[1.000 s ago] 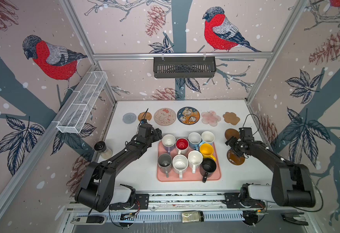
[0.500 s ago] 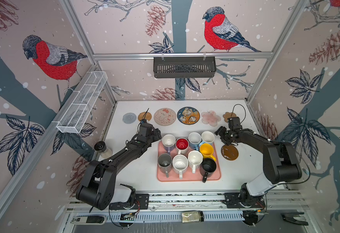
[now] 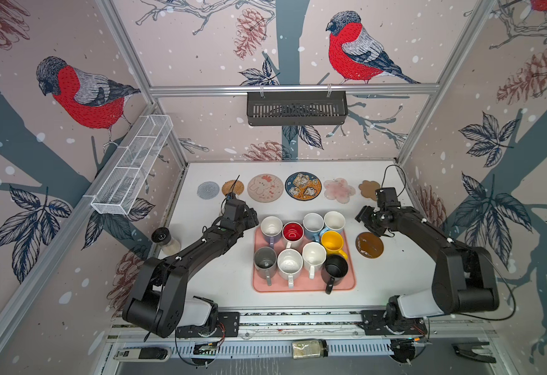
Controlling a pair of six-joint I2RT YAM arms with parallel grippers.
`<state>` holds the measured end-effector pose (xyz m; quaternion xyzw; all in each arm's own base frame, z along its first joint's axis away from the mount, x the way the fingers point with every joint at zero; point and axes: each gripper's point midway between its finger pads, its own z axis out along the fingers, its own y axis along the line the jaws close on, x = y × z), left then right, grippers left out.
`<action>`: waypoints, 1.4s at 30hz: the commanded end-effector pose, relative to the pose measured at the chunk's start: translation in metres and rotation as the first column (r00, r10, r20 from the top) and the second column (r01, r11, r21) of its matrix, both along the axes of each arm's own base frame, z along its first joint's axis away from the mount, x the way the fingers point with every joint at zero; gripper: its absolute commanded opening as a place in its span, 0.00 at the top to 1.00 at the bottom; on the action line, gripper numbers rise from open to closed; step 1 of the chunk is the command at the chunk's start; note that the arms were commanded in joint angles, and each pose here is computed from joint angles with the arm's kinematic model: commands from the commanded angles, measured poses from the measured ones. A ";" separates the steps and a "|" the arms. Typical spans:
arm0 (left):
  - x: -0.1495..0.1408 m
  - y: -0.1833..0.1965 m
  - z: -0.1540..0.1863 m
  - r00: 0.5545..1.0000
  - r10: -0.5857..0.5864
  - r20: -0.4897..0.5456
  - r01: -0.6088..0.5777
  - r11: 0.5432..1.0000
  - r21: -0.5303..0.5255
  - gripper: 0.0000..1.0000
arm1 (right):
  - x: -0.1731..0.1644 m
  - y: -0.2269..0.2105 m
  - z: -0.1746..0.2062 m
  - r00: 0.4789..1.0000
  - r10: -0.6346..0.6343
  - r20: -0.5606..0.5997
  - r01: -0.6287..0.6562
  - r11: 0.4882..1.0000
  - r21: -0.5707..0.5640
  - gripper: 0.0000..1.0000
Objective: Place cups on coasters
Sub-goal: Move the coaster to the middle-right of the table.
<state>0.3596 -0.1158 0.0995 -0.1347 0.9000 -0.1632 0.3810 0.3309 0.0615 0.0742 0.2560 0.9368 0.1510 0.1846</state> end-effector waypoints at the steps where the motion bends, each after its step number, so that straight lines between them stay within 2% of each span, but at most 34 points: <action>1: 0.000 -0.003 0.000 1.000 0.002 0.010 -0.002 1.000 -0.031 0.54 | -0.011 0.012 -0.002 0.997 0.079 -0.017 -0.079 0.997 0.022 0.48; 2: 0.000 -0.002 0.001 1.000 0.006 0.011 -0.005 1.000 -0.031 0.69 | -0.010 0.014 -0.002 0.996 0.091 -0.014 -0.091 0.996 0.018 0.57; 3: -0.001 -0.001 0.002 1.000 0.011 0.010 -0.011 1.000 -0.029 0.75 | -0.007 0.014 -0.001 0.995 0.097 -0.008 -0.097 0.995 0.009 0.61; 4: 0.000 0.000 0.003 1.000 0.019 0.013 -0.019 1.000 -0.026 0.76 | -0.004 0.012 0.000 0.996 0.094 0.000 -0.094 0.996 0.000 0.62; 6: 0.003 0.003 0.007 0.999 0.033 0.018 -0.033 0.999 -0.011 0.71 | 0.007 0.011 0.003 0.996 0.083 0.023 -0.083 0.997 0.005 0.59; 8: 0.010 0.006 0.012 0.998 0.059 0.020 -0.059 0.998 0.005 0.58 | 0.016 0.011 0.000 0.997 0.076 0.017 -0.076 0.997 0.023 0.55; 11: 0.020 0.006 0.018 0.997 0.070 -0.014 -0.070 0.998 0.002 0.53 | 0.016 0.004 -0.001 0.997 0.074 0.000 -0.074 0.997 0.000 0.52; 12: 0.022 0.005 0.020 0.998 0.067 -0.016 -0.067 0.998 0.004 0.51 | 0.013 0.000 0.000 0.998 0.064 0.002 -0.064 0.998 -0.014 0.48; 15: 0.026 0.004 0.027 0.997 0.071 0.007 -0.071 0.998 -0.002 0.48 | -0.002 -0.019 0.006 1.000 0.013 0.001 -0.013 0.999 -0.049 0.16; 16: 0.028 0.006 0.029 0.997 0.080 0.016 -0.080 0.997 0.000 0.46 | -0.007 -0.024 0.008 1.000 -0.003 0.003 0.003 0.999 -0.052 0.00; 21: 0.033 0.001 0.032 0.998 0.052 0.024 -0.052 0.999 -0.010 0.45 | -0.031 -0.043 0.010 0.996 -0.086 -0.013 0.085 0.995 -0.059 0.00; 24: 0.031 -0.001 0.030 0.999 0.040 0.027 -0.039 0.999 -0.017 0.44 | -0.050 -0.045 -0.003 0.992 -0.102 -0.070 0.098 0.993 -0.070 0.00; 32: 0.023 -0.003 0.028 0.999 0.015 0.039 -0.013 0.999 -0.032 0.43 | -0.080 -0.042 -0.039 0.984 -0.130 -0.125 0.127 0.991 -0.035 0.01; 42: 0.020 0.003 0.038 0.997 0.033 0.063 -0.031 0.999 -0.027 0.43 | -0.052 -0.002 -0.026 0.999 0.018 -0.037 -0.015 0.996 0.084 0.00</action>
